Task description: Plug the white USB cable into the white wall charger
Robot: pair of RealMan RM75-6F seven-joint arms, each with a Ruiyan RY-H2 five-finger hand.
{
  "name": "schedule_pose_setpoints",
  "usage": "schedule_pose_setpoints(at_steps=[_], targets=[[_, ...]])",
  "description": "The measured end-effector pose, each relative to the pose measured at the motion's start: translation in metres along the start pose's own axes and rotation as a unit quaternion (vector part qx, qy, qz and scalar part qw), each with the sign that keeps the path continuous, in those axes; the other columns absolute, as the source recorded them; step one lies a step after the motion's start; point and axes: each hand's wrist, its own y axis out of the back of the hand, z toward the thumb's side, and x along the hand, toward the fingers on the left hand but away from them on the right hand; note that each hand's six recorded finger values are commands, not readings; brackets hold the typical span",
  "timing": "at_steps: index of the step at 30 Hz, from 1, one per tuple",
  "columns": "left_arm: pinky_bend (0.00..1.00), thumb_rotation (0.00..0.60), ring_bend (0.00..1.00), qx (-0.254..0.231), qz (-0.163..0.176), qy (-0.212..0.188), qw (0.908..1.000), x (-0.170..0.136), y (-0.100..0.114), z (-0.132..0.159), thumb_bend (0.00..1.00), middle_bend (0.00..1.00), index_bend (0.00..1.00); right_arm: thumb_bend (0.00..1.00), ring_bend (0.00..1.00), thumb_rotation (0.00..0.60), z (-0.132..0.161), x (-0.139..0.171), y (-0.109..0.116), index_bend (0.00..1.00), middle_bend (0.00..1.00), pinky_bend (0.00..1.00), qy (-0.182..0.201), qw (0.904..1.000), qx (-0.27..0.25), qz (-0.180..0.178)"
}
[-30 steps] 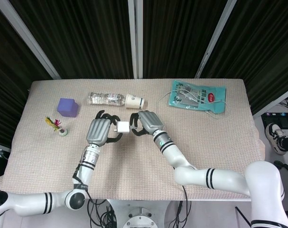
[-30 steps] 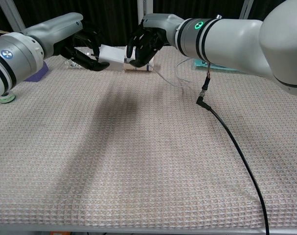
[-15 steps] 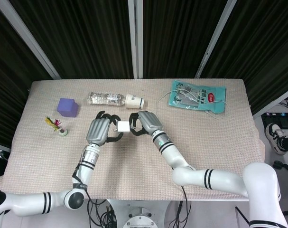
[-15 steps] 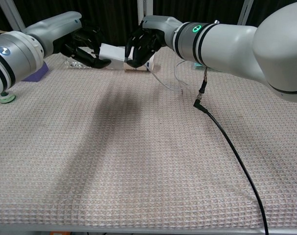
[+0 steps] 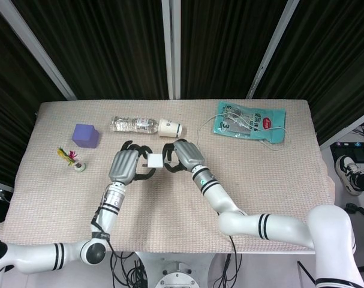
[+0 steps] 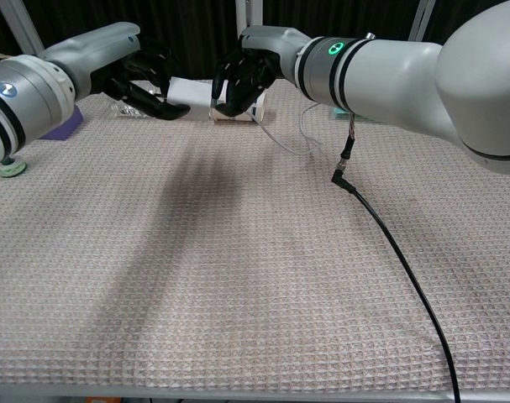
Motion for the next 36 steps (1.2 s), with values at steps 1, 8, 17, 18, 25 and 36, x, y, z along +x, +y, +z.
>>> schedule_pose_setpoints(at_steps=[1, 8, 17, 18, 25, 36], targets=[[0.12, 0.495, 0.24, 0.001, 0.0, 0.001, 1.0, 0.0, 0.0, -0.002, 0.37, 0.43, 0.45, 0.06, 0.14, 0.6, -0.001, 0.001, 0.001, 0.21, 0.31, 0.06, -0.001, 1.0, 0.003, 0.0], [0.12, 0.497, 0.21, 0.008, 0.0, 0.011, 0.9999, -0.001, -0.003, -0.018, 0.37, 0.4, 0.45, 0.01, 0.04, 0.6, -0.012, 0.013, 0.013, 0.0, 0.14, 0.03, -0.01, 0.9991, 0.041, -0.003], [0.05, 0.6, 0.08, 0.055, -0.034, 0.03, 0.9974, -0.002, -0.025, -0.054, 0.35, 0.29, 0.33, 0.01, 0.02, 0.6, -0.044, 0.041, 0.045, 0.0, 0.12, 0.0, -0.042, 0.9927, 0.11, -0.025], [0.04, 0.6, 0.06, 0.063, -0.043, 0.032, 0.9966, -0.003, -0.029, -0.058, 0.34, 0.26, 0.3, 0.01, 0.02, 0.6, -0.047, 0.045, 0.049, 0.0, 0.12, 0.0, -0.045, 0.992, 0.115, -0.028], [0.0, 0.6, 0.0, 0.103, -0.071, 0.045, 0.9911, -0.008, -0.041, -0.076, 0.27, 0.11, 0.11, 0.02, 0.02, 0.6, -0.068, 0.077, 0.073, 0.0, 0.12, 0.0, -0.055, 0.9878, 0.135, -0.054], [0.0, 0.6, 0.0, 0.168, 0.033, 0.068, 0.9829, -0.043, 0.047, -0.118, 0.21, 0.12, 0.13, 0.17, 0.11, 0.6, -0.11, 0.149, 0.108, 0.17, 0.27, 0.12, -0.067, 0.971, 0.197, -0.118]])
